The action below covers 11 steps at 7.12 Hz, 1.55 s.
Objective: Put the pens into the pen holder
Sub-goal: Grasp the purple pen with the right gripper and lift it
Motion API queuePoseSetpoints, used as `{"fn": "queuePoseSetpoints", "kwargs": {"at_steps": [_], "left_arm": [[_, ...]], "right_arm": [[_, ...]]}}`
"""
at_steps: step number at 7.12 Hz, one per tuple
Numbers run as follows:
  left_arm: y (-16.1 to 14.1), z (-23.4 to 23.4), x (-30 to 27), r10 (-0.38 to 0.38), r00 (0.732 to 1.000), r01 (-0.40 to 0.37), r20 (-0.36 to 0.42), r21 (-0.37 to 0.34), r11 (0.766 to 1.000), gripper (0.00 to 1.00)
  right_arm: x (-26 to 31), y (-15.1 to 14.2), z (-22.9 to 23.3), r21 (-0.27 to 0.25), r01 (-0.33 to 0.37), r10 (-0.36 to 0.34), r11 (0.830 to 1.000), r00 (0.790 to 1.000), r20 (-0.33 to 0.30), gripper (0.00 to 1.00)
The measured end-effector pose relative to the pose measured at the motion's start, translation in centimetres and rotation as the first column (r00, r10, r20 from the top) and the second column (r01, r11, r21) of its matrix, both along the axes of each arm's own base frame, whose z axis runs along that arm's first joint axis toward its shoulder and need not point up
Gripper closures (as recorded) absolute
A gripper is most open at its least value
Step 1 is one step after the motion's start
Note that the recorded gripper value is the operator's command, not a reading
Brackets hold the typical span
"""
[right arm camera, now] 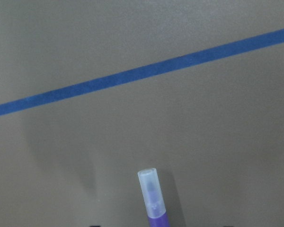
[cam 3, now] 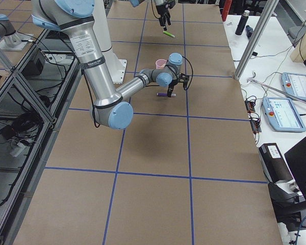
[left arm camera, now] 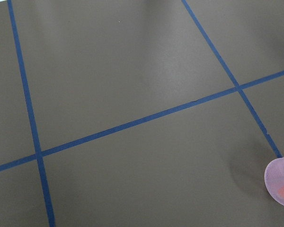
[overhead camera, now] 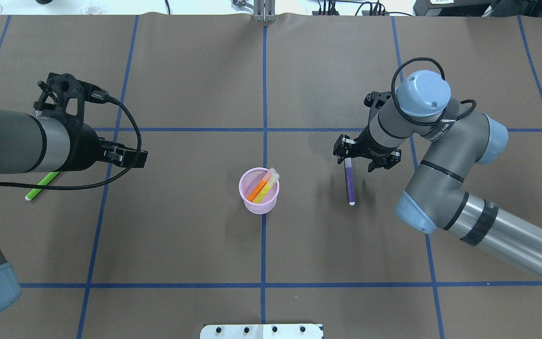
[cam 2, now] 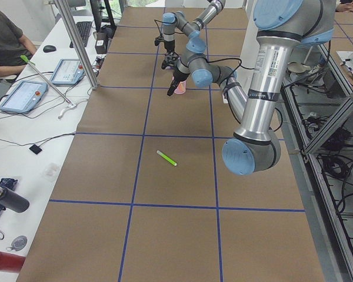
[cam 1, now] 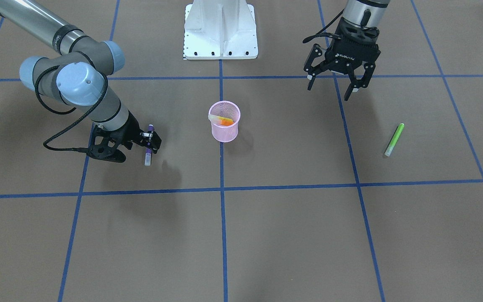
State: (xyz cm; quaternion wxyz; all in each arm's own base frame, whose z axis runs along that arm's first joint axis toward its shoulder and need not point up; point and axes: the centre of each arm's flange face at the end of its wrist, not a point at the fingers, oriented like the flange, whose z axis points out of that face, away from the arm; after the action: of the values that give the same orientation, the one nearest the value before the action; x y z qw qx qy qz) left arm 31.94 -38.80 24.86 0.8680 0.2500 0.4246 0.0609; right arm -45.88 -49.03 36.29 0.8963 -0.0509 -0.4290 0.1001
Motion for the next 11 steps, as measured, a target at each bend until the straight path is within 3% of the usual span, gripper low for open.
{"fn": "queuePoseSetpoints", "kwargs": {"at_steps": [4, 5, 6, 7, 11], "left_arm": [[-0.1, 0.0, 0.1, -0.005, 1.0, 0.005, -0.002, -0.008, 1.0, 0.01], [-0.1, 0.0, 0.1, -0.005, 1.0, 0.005, -0.002, -0.008, 1.0, 0.01], [-0.1, 0.0, 0.1, -0.005, 1.0, 0.005, -0.002, -0.008, 1.0, 0.01], [-0.1, 0.1, 0.1, -0.005, 1.0, 0.005, -0.002, -0.008, 1.0, 0.01], [0.0, 0.2, 0.0, -0.005, 1.0, 0.005, 0.0, -0.01, 1.0, 0.01]], "right_arm": [[-1.6, 0.8, 0.7, 0.074, 0.09, -0.089, 0.993, 0.996, -0.015, 0.43], [-2.0, 1.0, 0.6, 0.082, 0.098, -0.097, 0.992, 0.995, -0.016, 0.54], [-2.2, 1.1, 0.7, 0.085, 0.103, -0.102, 0.991, 0.995, -0.018, 0.73], [-2.4, 1.2, 0.9, 0.084, 0.105, -0.104, 0.991, 0.994, -0.02, 1.0], [-2.3, 1.2, 0.6, 0.085, 0.109, -0.109, 0.99, 0.994, -0.011, 1.0]]}}
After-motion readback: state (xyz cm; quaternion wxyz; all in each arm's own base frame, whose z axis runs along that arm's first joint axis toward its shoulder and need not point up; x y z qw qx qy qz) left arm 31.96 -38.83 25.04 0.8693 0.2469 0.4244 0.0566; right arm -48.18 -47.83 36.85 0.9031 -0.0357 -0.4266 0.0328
